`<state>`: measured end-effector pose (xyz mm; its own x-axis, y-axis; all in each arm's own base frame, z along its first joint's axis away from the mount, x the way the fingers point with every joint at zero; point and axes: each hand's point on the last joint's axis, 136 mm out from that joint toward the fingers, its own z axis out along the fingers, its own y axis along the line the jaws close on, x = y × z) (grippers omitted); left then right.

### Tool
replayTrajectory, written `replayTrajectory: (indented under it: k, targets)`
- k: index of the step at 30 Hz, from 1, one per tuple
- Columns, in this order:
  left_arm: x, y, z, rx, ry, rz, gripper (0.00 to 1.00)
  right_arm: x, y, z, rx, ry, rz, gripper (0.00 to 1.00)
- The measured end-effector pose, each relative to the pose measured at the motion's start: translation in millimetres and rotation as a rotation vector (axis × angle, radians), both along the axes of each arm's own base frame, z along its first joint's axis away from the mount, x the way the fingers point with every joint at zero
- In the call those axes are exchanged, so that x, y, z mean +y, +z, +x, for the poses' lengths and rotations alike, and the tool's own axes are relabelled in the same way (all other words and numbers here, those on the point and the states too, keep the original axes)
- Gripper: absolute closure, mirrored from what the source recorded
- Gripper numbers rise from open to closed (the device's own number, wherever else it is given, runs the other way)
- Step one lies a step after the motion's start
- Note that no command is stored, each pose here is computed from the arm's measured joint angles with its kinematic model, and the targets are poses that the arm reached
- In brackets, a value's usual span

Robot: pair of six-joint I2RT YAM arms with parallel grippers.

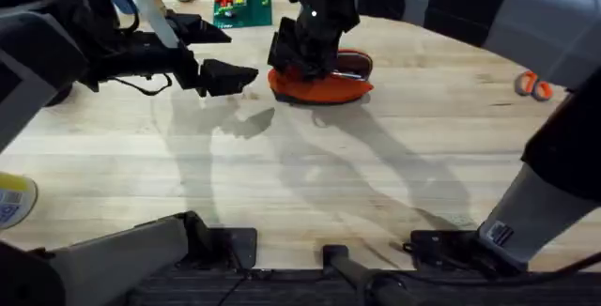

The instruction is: Unzip the bag, pick up the pens from the table one at a time and place them inside, then zip the bag closed.

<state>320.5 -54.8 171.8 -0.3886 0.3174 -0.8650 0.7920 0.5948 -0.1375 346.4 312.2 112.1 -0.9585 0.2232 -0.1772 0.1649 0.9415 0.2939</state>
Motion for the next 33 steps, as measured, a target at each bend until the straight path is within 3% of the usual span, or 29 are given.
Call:
replayTrajectory:
  k: [13,24,33]
  targets:
    - [0.0,0,0.0,0.000,0.000,0.000,0.008,3,0,-3,-0.016,0.052,-0.016,0.618]
    - [0.7,0,-0.3,0.000,0.001,0.002,0.007,11,1,-13,-0.126,0.105,-0.146,0.226]
    - [0.7,-1,-0.3,-0.002,-0.001,0.005,0.008,10,2,-11,-0.154,0.095,-0.174,0.206]
